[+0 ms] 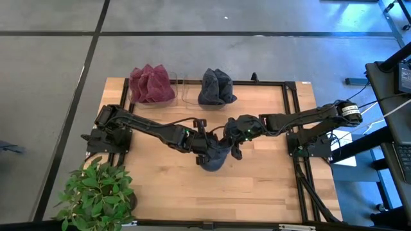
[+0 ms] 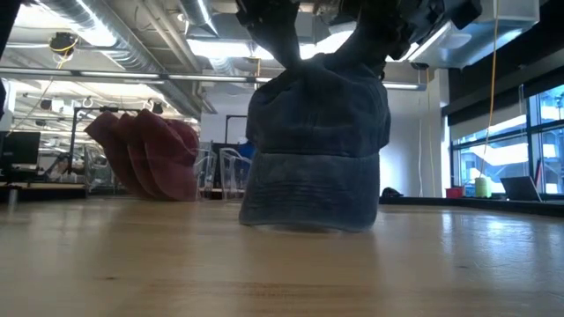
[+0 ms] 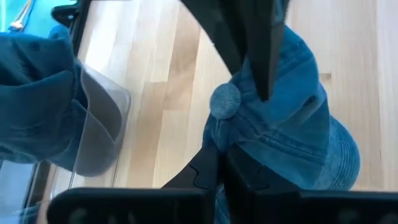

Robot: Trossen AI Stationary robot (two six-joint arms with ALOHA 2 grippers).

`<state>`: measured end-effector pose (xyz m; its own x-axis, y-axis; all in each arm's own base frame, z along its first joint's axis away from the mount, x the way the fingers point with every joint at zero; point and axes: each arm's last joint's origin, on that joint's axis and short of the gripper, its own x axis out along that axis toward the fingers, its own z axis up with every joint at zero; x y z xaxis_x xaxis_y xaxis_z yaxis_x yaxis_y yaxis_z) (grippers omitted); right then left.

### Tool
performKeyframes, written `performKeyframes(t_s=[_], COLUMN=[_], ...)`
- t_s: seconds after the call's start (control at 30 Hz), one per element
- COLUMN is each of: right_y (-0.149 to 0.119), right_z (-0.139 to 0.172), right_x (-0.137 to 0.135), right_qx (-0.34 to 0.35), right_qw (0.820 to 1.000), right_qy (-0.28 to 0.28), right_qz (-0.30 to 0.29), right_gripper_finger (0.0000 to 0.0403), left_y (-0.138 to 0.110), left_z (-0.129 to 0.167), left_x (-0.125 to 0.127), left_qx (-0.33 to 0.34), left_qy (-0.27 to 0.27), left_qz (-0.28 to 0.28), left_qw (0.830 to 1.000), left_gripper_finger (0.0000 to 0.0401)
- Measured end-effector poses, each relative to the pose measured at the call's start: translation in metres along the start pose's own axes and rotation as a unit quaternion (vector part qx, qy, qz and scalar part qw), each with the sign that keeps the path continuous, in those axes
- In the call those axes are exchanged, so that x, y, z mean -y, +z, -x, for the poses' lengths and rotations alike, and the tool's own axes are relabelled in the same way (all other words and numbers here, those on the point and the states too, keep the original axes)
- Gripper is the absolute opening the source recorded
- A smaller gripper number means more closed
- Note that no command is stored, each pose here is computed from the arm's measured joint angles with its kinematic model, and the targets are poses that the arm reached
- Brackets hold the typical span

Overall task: Pick & Place hat
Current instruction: Put the blue cap into the right transparent bin

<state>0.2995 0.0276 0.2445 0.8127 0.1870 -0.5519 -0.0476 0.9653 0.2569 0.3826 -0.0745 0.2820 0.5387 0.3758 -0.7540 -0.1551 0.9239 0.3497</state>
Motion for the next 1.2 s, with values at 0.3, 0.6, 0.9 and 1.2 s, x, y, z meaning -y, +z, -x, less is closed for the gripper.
performKeyframes(t_s=[0.3,0.6,0.9,1.2], right_y=[0.001,0.011,0.05,0.106], right_z=[0.001,0.018,0.037,0.06], right_x=[0.0,0.001,0.017,0.055], right_qx=[0.002,0.051,0.16,0.253], right_qw=[1.0,0.998,0.984,0.945], right_qy=[0.001,-0.032,-0.057,-0.194], right_qz=[-0.028,-0.034,-0.059,-0.064], right_gripper_finger=[0.0008,0.0008,0.0008,0.0008], left_y=[0.0,-0.019,-0.06,-0.074], left_z=[0.008,0.048,0.094,0.11], left_x=[-0.004,-0.038,-0.07,-0.081], left_qx=[0.001,0.065,0.225,0.267], left_qy=[-0.005,-0.004,-0.019,-0.013], left_qz=[0.06,0.14,0.236,0.244], left_qw=[0.998,0.988,0.945,0.932], left_gripper_finger=[0.0043,0.0119,0.0145,0.0139])
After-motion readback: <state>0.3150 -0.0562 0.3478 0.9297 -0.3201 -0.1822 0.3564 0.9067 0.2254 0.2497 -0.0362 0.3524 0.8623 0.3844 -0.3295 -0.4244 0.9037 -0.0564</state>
